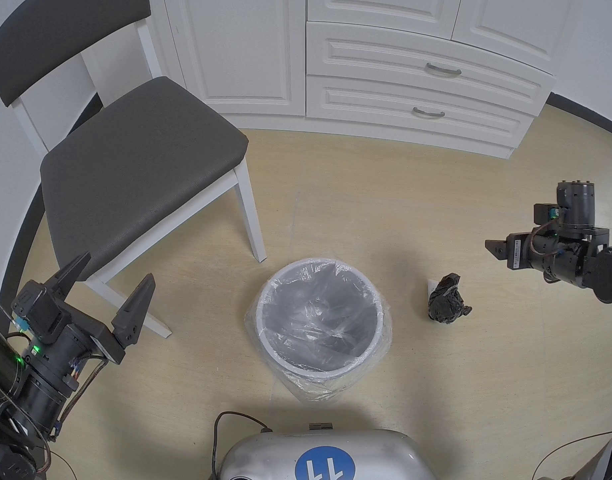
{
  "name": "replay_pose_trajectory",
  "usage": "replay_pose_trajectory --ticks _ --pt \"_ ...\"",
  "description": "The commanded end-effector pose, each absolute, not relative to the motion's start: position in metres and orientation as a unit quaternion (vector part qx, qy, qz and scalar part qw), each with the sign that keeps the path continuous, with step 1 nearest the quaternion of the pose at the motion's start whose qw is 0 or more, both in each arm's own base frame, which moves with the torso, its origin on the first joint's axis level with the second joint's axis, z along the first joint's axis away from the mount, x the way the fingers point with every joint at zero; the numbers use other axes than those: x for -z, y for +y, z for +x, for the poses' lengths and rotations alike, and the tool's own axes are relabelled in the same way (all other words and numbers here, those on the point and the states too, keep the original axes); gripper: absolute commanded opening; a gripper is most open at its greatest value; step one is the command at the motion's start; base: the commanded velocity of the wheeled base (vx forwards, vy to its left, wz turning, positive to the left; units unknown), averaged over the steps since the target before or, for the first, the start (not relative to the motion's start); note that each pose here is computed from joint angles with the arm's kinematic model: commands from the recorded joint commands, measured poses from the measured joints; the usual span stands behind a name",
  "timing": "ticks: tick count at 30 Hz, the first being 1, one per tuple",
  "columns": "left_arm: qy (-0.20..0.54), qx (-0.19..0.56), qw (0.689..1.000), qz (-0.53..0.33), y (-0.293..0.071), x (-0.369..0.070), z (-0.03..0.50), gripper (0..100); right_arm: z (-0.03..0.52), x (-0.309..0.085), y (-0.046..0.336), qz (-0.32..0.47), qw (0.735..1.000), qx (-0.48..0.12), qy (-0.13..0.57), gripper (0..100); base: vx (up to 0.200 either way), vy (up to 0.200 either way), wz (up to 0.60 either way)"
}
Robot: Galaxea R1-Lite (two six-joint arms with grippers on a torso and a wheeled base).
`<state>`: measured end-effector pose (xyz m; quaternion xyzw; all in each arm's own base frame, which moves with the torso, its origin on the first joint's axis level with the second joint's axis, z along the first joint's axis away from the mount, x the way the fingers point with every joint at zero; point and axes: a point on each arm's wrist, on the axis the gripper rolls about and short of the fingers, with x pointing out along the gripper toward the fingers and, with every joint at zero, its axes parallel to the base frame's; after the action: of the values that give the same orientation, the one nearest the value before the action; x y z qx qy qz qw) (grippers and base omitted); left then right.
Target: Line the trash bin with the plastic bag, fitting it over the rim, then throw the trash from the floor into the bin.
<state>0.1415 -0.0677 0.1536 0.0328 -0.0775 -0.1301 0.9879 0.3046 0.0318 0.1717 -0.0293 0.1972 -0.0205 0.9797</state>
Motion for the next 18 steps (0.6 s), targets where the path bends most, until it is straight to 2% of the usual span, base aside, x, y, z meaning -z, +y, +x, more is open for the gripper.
replay_pose_trajectory --ticks 1,7,8,11,18 --pt "-0.07 0.129 0.989 0.035 -0.067 -0.151 0.14 100 0.253 -0.197 0.032 -0.062 0.986 0.01 0.157 100 0.0 0.0 0.0" --pt "-0.065 0.119 0.99 0.038 -0.064 -0.149 0.142 100 0.264 -0.181 0.038 -0.041 0.981 -0.009 0.189 100 0.0 0.0 0.0" --pt "-0.067 0.119 0.99 0.038 -0.064 -0.15 0.141 100 0.274 -0.179 0.04 -0.002 0.981 0.003 0.194 100 0.0 0.0 0.0" --pt "-0.065 0.119 0.99 0.04 -0.063 -0.149 0.141 100 0.284 -0.176 0.041 0.029 0.98 0.009 0.195 100 0.0 0.0 0.0" --pt "-0.055 0.119 0.99 0.056 -0.065 -0.145 0.143 100 0.29 -0.181 0.043 0.035 0.982 0.012 0.187 100 0.0 0.0 0.0"
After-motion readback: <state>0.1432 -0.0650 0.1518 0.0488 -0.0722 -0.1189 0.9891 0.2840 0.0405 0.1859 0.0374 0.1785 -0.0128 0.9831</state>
